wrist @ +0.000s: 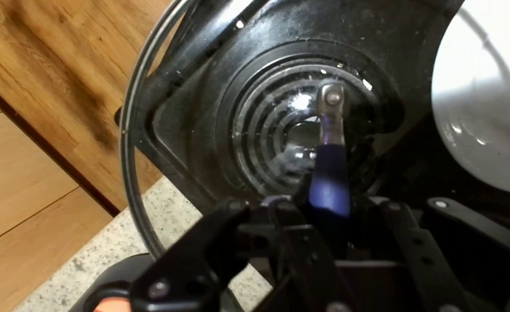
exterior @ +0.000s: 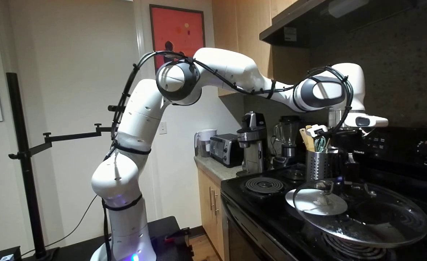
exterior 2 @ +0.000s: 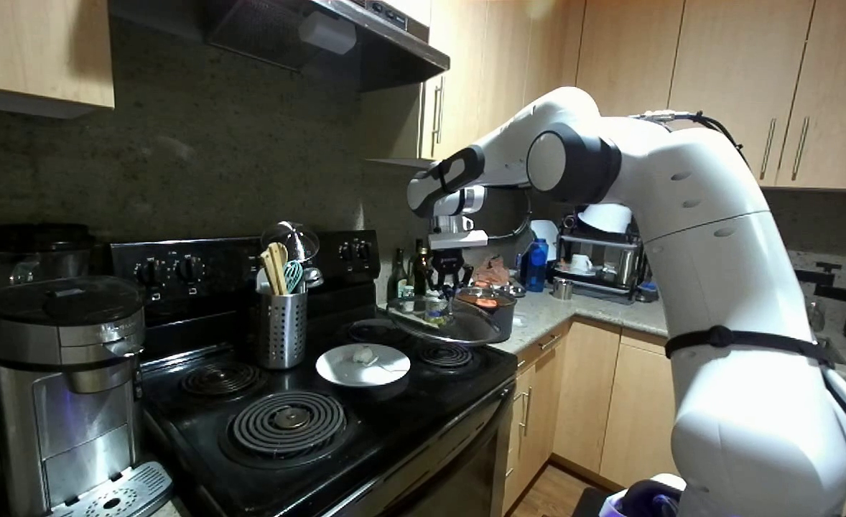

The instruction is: Put the clear lid on the white plate

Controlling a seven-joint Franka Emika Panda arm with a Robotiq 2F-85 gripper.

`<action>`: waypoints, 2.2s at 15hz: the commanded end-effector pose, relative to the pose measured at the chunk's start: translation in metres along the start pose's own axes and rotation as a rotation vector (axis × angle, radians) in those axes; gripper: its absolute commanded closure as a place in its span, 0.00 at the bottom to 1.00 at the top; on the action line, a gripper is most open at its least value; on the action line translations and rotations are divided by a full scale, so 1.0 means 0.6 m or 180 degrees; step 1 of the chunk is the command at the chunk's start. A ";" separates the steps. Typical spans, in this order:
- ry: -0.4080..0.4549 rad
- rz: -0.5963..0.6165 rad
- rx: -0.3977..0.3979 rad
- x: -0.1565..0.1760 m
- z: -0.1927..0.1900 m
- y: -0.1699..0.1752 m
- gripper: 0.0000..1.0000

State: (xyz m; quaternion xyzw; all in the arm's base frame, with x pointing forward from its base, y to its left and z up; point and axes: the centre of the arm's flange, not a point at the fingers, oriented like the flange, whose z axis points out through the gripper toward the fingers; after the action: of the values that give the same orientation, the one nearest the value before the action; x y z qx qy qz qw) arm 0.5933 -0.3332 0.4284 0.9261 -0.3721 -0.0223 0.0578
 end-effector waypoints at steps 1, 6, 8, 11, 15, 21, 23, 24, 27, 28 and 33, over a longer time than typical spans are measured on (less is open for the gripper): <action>0.0120 -0.0179 0.0105 -0.057 -0.051 -0.044 0.97; 0.0106 -0.0430 0.0110 -0.089 -0.061 -0.128 0.97; 0.0104 -0.0528 0.0112 -0.099 -0.062 -0.157 0.97; 0.0129 -0.0690 0.0086 -0.120 -0.062 -0.196 0.97; 0.0131 -0.0848 0.0001 -0.143 -0.052 -0.242 0.97; -0.0012 -0.0917 0.0052 -0.135 -0.021 -0.271 0.90; -0.0004 -0.0911 0.0062 -0.134 -0.025 -0.269 0.90; -0.0001 -0.0905 0.0064 -0.134 -0.026 -0.267 0.90; -0.0048 -0.0829 0.0071 -0.119 -0.013 -0.268 0.97; -0.0075 -0.0826 0.0054 -0.117 -0.004 -0.274 0.97; -0.0120 -0.0826 0.0010 -0.110 0.024 -0.294 0.97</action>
State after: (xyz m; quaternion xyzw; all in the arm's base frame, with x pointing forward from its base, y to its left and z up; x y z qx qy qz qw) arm 0.6543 -0.1654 0.3723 0.9674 -0.2399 -0.0628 0.0504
